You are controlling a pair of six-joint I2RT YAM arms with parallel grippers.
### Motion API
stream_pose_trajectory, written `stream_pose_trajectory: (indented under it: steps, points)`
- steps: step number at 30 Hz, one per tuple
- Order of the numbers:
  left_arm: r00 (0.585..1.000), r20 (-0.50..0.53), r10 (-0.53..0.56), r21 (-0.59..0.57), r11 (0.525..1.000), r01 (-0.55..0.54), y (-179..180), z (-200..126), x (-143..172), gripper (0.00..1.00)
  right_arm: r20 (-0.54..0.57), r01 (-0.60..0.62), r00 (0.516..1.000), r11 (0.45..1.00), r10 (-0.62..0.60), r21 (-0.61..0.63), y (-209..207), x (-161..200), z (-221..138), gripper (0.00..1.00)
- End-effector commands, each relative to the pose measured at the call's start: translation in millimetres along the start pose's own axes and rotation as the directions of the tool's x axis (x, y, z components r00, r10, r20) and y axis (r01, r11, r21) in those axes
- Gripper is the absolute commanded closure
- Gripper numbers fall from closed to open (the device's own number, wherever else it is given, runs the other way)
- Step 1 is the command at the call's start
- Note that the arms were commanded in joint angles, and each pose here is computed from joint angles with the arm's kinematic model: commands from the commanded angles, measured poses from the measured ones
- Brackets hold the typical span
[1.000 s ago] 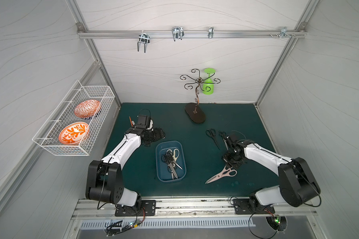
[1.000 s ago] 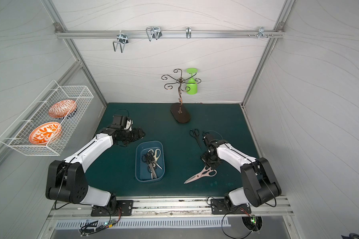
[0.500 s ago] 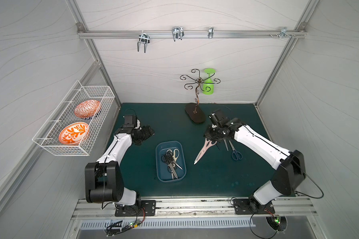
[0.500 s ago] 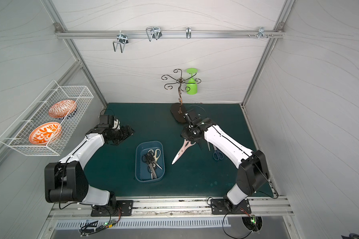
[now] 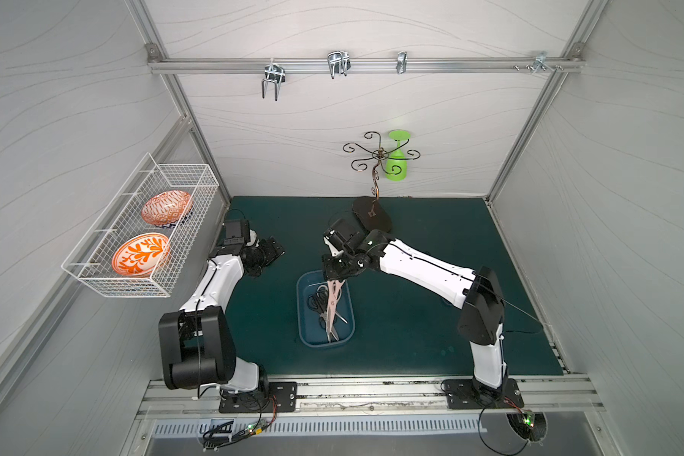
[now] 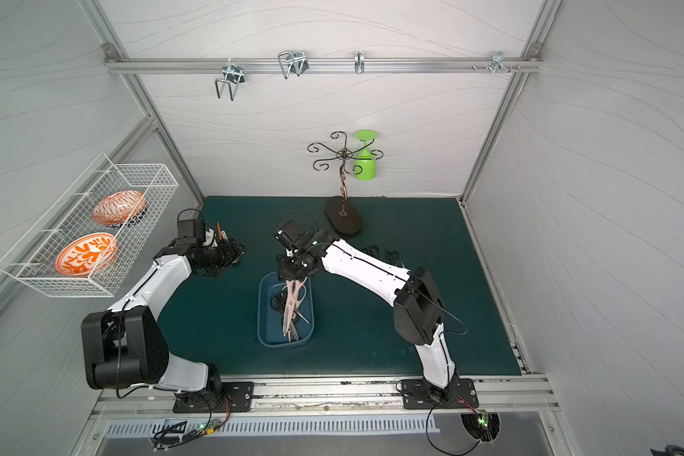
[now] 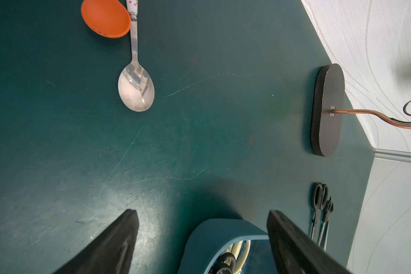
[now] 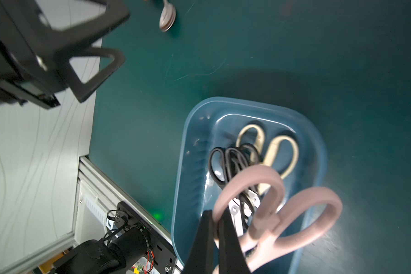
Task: Put the scissors into the storage box
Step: Place the scissors in the storage box.
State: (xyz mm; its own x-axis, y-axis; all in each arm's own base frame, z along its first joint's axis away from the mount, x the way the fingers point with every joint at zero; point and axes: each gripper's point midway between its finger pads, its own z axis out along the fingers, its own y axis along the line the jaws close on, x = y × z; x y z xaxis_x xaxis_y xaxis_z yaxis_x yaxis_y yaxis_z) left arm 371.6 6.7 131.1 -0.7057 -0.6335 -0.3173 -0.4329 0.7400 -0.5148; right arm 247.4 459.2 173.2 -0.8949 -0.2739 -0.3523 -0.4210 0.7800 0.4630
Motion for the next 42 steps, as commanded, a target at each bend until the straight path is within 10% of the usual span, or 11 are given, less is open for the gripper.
stream_pose_trajectory:
  steps: [1, 20, 23, 35, 42]
  points:
    - [0.999, 0.044, 0.004, 0.04, 0.999, -0.006, -9.4, -5.4, -12.8, 0.11, 0.013, 0.038, 0.999, 0.999, -0.038, 0.005, 2.4, -0.5, 10.7, 1.0]
    - [0.999, 0.038, -0.003, 0.068, 0.998, 0.0, -13.6, -3.3, -11.8, 0.11, -0.086, -0.018, 0.996, 0.994, 0.028, 0.112, -32.8, 18.7, 79.3, 1.0]
    - [0.999, 0.031, -0.007, 0.075, 0.997, 0.005, -14.2, -1.6, -10.6, 0.11, -0.098, -0.014, 0.995, 0.995, 0.024, 0.095, -28.3, 18.4, 79.9, 0.84]
    - [1.0, 0.002, 0.003, 0.127, 0.992, -0.004, -22.7, 1.3, -6.9, 0.11, 0.048, 0.047, 0.998, 0.998, -0.049, 0.034, -12.5, -25.7, 5.8, 0.7]
    - [0.999, -0.011, 0.034, 0.157, 0.987, -0.032, -32.0, 2.5, -0.8, 0.11, 0.146, 0.014, 0.989, 0.993, -0.03, 0.115, -85.3, -62.8, -45.0, 0.7]
